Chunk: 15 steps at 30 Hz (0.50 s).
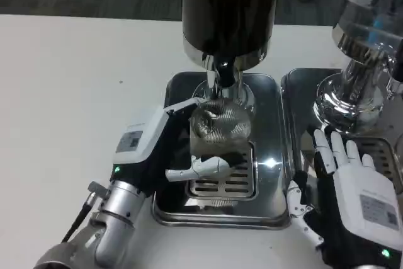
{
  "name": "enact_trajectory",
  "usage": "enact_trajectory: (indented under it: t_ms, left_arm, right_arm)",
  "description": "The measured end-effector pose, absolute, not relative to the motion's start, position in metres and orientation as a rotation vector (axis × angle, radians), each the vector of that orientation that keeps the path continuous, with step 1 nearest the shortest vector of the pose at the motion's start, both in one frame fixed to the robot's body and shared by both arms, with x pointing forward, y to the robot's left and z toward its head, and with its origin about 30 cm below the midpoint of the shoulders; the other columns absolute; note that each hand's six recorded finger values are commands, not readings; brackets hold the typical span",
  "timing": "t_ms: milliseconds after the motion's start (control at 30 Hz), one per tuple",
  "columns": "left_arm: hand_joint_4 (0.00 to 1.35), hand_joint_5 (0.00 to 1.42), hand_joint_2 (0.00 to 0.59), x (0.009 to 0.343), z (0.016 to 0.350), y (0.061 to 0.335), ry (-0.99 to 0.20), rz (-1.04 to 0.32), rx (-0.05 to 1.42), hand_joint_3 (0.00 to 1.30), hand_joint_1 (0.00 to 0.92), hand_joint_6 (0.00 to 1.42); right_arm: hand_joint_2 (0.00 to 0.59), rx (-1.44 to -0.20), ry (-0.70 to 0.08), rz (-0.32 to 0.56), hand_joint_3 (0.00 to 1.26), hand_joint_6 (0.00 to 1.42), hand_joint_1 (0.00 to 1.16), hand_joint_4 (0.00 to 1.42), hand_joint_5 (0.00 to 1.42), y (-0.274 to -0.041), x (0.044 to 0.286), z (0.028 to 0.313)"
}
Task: Grasp the cup under the faucet to collect the drink, then remove the cup.
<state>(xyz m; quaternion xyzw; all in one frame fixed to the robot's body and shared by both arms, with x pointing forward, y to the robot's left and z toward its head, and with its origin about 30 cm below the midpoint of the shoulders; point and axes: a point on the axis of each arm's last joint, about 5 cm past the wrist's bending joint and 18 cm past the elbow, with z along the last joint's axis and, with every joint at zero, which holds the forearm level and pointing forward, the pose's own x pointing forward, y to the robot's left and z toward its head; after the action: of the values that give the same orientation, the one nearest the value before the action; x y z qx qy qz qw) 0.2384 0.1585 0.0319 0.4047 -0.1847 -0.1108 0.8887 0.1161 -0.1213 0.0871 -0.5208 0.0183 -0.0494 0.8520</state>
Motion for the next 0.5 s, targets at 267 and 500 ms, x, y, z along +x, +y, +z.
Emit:
enact_trajectory:
  t_ms: [267, 500]
  left_arm:
    - [0.06, 0.36, 0.012, 0.238, 0.031, 0.161, -0.368, -0.243, 0.843, 0.09, 0.000, 0.20]
    - [0.01, 0.31, 0.000, 0.235, 0.031, 0.169, -0.349, -0.275, 0.869, 0.03, 0.000, 0.16]
  right_arm:
    - [0.586, -1.098, 0.025, -0.109, 0.05, 0.00, 0.22, 0.00, 0.00, -0.121, 0.120, 0.088]
    - [0.586, -1.097, 0.029, -0.104, 0.05, 0.00, 0.22, 0.00, 0.00, -0.122, 0.121, 0.087]
